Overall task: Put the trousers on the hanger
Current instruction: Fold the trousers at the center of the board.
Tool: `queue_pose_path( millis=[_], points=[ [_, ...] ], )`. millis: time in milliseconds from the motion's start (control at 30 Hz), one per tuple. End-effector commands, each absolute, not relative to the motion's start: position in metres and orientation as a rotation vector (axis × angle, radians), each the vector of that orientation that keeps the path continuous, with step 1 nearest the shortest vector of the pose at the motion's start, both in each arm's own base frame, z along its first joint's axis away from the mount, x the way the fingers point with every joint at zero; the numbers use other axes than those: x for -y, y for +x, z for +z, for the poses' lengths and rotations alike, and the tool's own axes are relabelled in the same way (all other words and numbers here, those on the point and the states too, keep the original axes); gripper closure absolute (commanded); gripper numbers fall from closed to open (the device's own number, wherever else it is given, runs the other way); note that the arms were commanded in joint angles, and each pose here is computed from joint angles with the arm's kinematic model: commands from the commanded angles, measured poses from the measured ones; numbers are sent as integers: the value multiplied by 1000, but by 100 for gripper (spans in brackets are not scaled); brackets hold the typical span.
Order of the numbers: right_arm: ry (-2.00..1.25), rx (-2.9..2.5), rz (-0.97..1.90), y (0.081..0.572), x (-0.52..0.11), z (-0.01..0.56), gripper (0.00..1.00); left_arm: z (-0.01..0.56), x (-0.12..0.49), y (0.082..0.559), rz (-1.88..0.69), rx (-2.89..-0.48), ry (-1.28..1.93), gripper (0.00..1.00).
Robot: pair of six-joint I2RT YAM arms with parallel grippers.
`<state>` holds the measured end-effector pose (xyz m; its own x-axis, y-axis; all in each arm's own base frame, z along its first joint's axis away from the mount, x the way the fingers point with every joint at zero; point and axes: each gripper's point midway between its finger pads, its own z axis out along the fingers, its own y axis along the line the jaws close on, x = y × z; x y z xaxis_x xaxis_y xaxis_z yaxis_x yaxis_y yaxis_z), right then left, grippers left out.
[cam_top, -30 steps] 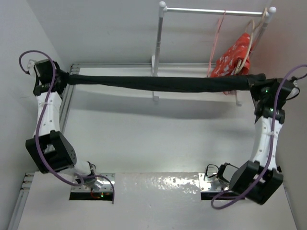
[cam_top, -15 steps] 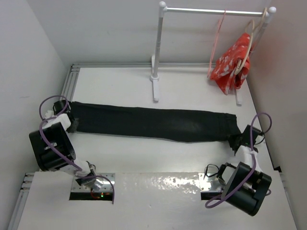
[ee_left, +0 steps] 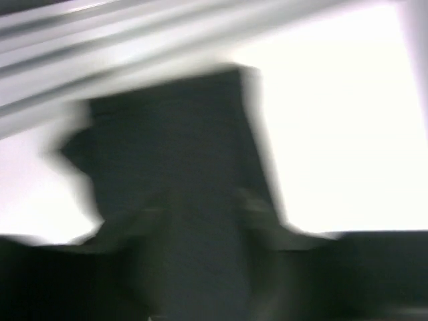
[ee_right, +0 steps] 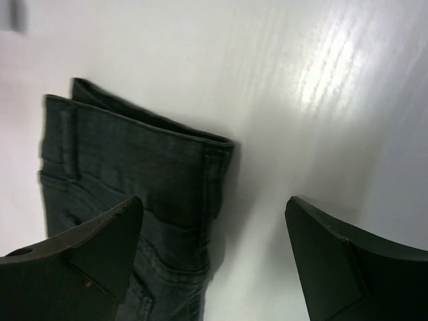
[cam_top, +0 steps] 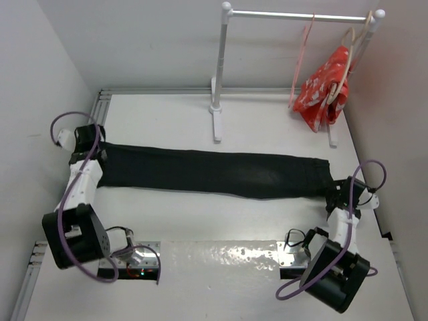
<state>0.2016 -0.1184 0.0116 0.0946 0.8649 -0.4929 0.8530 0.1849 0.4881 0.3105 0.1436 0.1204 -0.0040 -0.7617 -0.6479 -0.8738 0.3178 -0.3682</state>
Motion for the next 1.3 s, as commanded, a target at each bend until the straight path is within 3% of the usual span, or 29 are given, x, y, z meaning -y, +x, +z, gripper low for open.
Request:
queue_pose_path(
  millis=[0,33,167,200,267,300,333,467,700,967,1267],
  points=[
    [1671,-1709,37,204,119,2,15,189,-94,355,-60,-1717,-1170,75],
    [1668,-1714,64,209,117,1,15,198,-70,359,-139,-1735,-1074,98],
    [1689,-1728,151,229,118,-9,20,176,12,355,-449,-1836,-864,100],
    [1696,-1717,189,235,116,-10,45,172,43,351,-520,-1864,-816,100],
    [1700,-1701,291,246,109,-11,74,164,69,344,-560,-1880,-767,100],
    [1688,-1684,331,251,107,-8,95,161,84,341,-569,-1899,-737,100],
    [1675,-1670,371,254,103,-6,100,154,115,333,-599,-1952,-655,100],
    [1569,-1566,444,256,96,22,100,137,167,318,-575,-2011,-507,100],
    [1274,-1491,271,259,120,148,100,74,241,274,-533,-2163,-284,100],
    [973,-1537,347,282,104,265,100,45,310,242,-648,-2224,-124,100],
    [743,-1539,546,287,56,313,100,42,373,219,-801,-2223,21,100]
  ],
)
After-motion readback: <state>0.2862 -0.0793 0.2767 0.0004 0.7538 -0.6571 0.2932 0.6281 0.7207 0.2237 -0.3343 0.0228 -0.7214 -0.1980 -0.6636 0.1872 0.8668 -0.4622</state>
